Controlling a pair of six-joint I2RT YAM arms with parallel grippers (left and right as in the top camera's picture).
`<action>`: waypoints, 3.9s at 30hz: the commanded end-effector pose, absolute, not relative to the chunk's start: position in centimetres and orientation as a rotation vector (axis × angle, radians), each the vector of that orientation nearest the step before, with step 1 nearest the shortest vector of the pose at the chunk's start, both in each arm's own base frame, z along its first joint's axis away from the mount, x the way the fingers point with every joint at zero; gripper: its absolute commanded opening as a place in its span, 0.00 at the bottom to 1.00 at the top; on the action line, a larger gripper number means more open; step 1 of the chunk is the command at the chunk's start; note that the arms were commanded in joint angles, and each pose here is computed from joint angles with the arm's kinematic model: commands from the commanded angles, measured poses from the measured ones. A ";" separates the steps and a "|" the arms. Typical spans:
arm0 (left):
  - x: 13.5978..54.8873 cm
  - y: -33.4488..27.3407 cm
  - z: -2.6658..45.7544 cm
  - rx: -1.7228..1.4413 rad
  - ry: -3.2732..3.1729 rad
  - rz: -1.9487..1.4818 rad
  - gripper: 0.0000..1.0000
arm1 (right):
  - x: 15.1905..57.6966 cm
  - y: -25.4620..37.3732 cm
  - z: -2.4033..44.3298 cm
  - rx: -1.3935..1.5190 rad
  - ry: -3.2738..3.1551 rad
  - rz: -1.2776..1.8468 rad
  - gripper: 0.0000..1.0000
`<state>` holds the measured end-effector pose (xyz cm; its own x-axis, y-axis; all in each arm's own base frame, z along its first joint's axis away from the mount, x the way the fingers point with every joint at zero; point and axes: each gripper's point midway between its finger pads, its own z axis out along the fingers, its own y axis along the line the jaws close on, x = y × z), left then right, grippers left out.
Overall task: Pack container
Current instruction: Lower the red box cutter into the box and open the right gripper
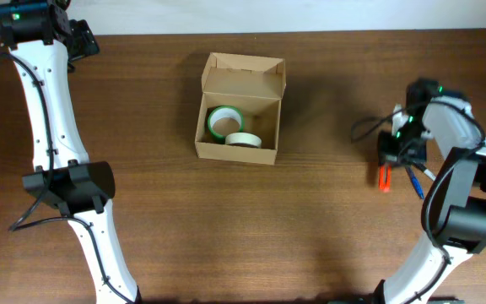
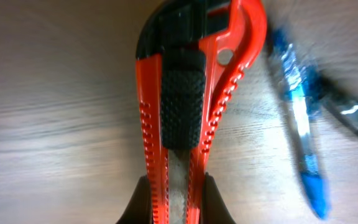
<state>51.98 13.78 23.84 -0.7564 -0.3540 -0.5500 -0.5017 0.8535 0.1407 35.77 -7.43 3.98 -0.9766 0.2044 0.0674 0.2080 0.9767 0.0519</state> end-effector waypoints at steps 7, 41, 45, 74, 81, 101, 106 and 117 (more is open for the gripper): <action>52.1 14.2 23.2 -0.646 2.514 0.376 1.00 | 45.2 0.9 24.7 0.166 -3.600 -0.097 0.04; 52.1 14.2 23.2 -0.646 2.514 0.376 1.00 | 40.7 29.1 13.9 2.187 -2.609 -0.091 0.04; 52.1 14.2 23.2 -0.646 2.514 0.376 1.00 | 40.6 29.0 11.8 2.162 -2.568 -0.095 0.03; 52.1 14.2 23.2 -0.646 2.514 0.376 1.00 | 39.7 27.0 6.7 2.047 -2.482 -0.111 0.04; 52.1 14.2 23.2 -0.646 2.514 0.376 1.00 | 40.6 26.8 6.7 2.055 -2.505 -0.045 0.04; 52.1 14.2 23.2 -0.646 2.514 0.376 1.00 | 46.1 25.4 7.4 1.887 -2.826 0.060 0.05; 52.1 14.2 23.2 -0.646 2.514 0.376 1.00 | 45.8 25.4 6.8 1.879 -2.811 0.046 0.07; 52.1 14.2 23.2 -0.646 2.514 0.376 1.00 | 44.8 25.4 6.4 1.900 -2.751 -0.001 0.23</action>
